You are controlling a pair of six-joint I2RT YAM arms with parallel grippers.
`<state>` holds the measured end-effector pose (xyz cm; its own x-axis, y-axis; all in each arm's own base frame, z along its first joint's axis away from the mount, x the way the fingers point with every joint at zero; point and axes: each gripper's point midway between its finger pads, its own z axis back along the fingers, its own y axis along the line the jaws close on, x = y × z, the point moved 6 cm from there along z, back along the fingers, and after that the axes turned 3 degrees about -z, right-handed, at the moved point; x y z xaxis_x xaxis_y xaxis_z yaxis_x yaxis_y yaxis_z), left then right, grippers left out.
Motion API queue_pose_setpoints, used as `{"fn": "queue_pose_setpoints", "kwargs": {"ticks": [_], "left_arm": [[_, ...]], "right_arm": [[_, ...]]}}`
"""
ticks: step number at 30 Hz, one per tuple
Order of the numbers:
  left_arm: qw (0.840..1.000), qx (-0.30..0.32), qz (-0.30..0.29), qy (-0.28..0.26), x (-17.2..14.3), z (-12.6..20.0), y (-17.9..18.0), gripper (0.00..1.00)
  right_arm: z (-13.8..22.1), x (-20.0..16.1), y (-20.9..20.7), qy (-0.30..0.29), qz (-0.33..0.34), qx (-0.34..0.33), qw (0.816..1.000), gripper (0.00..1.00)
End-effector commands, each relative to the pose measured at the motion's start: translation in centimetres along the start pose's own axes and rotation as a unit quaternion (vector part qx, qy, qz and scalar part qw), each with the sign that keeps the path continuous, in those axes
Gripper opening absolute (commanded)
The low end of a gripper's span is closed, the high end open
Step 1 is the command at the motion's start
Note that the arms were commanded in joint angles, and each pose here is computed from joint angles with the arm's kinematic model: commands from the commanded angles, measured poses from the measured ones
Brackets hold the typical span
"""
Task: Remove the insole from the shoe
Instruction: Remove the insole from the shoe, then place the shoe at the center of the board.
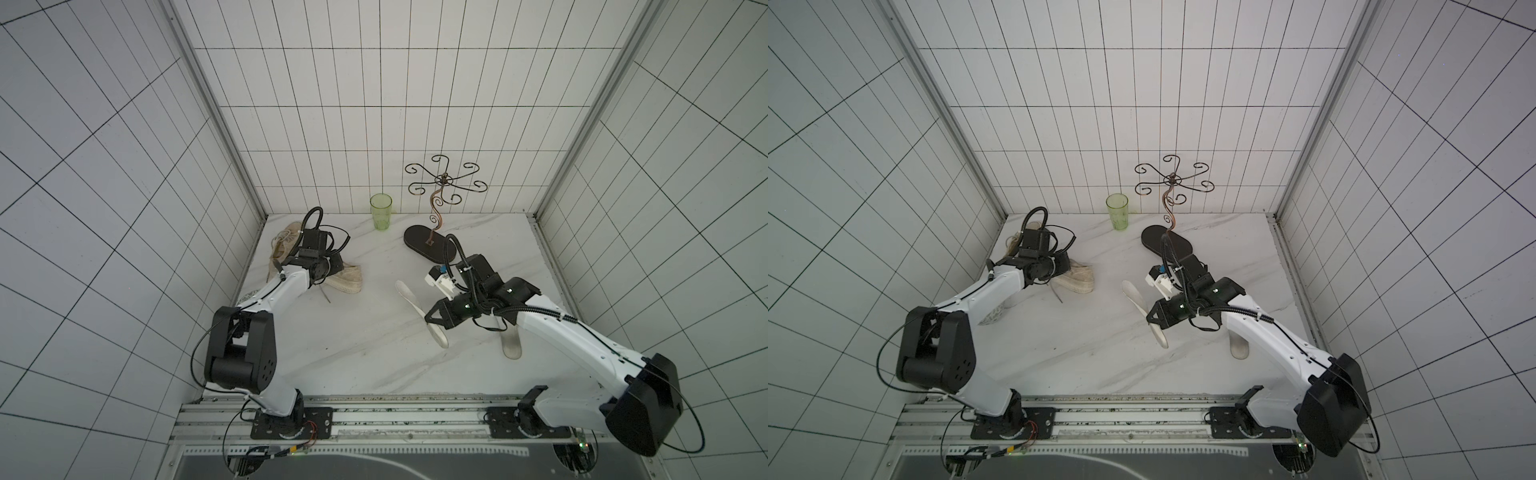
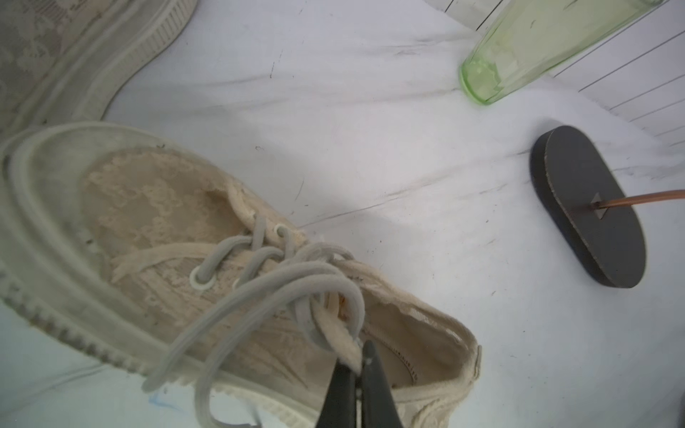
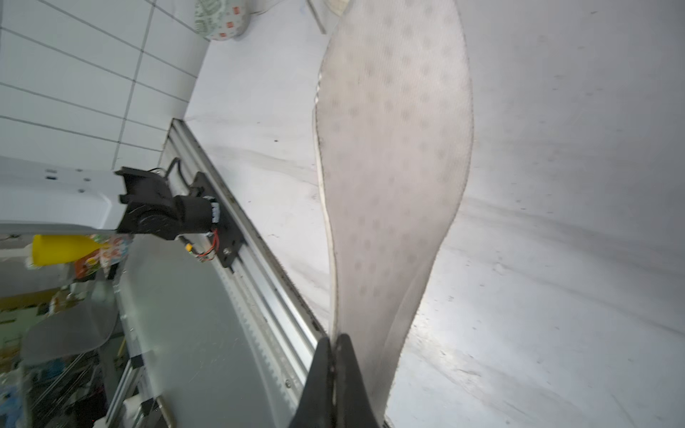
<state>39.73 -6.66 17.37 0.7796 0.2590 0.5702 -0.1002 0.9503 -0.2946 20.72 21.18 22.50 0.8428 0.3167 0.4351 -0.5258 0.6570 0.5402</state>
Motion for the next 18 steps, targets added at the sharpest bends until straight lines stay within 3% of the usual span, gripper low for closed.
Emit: {"fn": "queue_pose_setpoints", "kwargs": {"ticks": [1,8,12,15,18], "left_arm": [[0.995,-0.022,-0.094,0.030,1.4,-1.1,-0.9,0.00],[0.982,-0.039,-0.186,-0.006,4.9,-1.3,-2.1,0.00],[0.976,-0.021,-0.216,0.019,7.2,-2.3,-0.9,0.00],[0.978,-0.002,-0.204,0.037,8.4,-3.6,1.4,0.00],[0.979,0.013,-0.199,0.041,8.2,-4.7,3.0,0.00]], "right_arm": [[1.2,0.4,-2.5,-0.013,-0.001,-0.089,0.996,0.00],[3.4,1.4,-5.4,-0.050,-0.031,-0.126,0.990,0.00],[5.0,1.5,-8.0,-0.062,-0.052,-0.187,0.979,0.00],[6.3,1.4,-10.5,-0.066,-0.066,-0.259,0.961,0.00],[7.9,1.1,-13.6,-0.063,-0.083,-0.349,0.931,0.00]]}}
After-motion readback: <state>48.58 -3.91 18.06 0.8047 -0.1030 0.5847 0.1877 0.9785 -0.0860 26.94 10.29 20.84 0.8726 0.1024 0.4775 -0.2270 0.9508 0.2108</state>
